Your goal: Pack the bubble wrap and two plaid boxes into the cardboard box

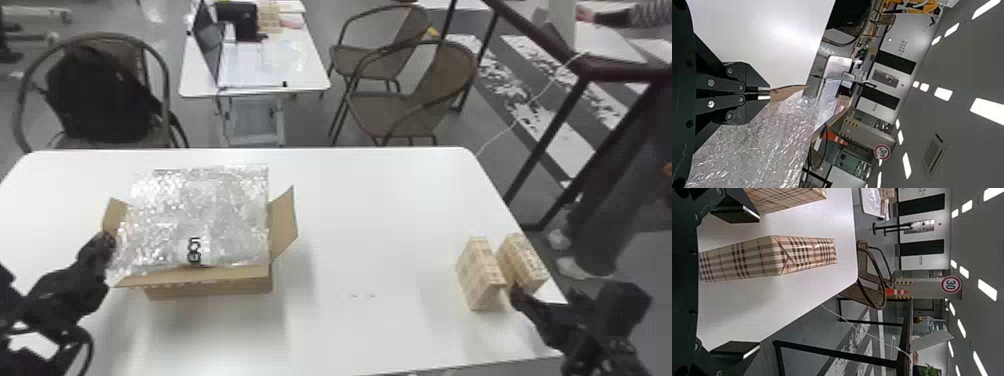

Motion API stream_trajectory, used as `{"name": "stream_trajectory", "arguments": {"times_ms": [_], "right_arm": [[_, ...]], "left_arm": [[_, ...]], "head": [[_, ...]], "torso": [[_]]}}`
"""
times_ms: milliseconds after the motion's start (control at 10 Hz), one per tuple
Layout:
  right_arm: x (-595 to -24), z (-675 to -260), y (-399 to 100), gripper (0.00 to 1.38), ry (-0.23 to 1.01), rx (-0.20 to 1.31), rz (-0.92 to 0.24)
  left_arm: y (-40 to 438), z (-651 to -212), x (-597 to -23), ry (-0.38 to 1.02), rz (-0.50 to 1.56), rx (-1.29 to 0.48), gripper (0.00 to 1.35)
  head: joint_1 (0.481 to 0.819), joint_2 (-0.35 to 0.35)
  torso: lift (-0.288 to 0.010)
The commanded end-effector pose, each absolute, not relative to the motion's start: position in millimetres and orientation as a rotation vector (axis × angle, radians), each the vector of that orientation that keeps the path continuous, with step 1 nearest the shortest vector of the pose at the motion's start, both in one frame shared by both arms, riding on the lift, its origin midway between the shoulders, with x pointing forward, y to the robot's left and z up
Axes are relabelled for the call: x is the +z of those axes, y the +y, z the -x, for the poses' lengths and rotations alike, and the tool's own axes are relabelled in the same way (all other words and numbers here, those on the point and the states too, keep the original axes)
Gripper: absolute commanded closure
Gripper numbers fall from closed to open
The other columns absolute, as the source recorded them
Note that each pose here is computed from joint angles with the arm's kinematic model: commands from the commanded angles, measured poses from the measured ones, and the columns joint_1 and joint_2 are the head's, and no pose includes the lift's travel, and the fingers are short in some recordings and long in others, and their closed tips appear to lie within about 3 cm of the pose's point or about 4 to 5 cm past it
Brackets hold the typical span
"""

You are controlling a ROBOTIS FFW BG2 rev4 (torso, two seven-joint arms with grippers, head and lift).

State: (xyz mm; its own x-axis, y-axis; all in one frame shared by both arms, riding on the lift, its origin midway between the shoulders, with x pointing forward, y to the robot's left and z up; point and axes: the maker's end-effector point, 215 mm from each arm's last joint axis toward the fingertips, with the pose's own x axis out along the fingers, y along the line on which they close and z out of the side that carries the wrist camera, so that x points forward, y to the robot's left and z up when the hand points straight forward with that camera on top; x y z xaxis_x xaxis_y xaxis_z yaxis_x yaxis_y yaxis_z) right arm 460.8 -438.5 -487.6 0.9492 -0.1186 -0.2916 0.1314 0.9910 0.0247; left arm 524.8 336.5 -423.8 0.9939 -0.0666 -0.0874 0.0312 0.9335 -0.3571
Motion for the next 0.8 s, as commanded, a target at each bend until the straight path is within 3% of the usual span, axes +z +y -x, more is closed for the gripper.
{"name": "stream_trajectory", "arguments": {"times_ms": [0, 200, 400, 500, 700], "right_arm": [[-485, -470, -439, 0.16, 0.283, -0.124, -0.043], [-481, -477, -442, 0.22, 0.277, -0.123, -0.029], [-489, -473, -449, 0.8, 0.297, -0.127, -0.036], [-494, -470, -450, 0.88, 0.308, -0.128, -0.045], [-497, -471, -448, 0.9, 0.321, -0.128, -0.057]], "left_arm": [[335, -525, -424, 0.098, 0.366, -0.052, 1.22], [334, -523, -426, 0.101, 0.366, -0.054, 1.22], [337, -522, -426, 0.098, 0.364, -0.05, 1.22], [337, -521, -427, 0.099, 0.365, -0.051, 1.22], [335, -522, -426, 0.096, 0.364, -0.057, 1.22]], "head": [[0.695, -0.115], [0.695, -0.115], [0.695, -0.119], [0.695, -0.121], [0.695, -0.125]], "torso": [[-0.071], [-0.071], [-0.071], [-0.071], [-0.071]]}}
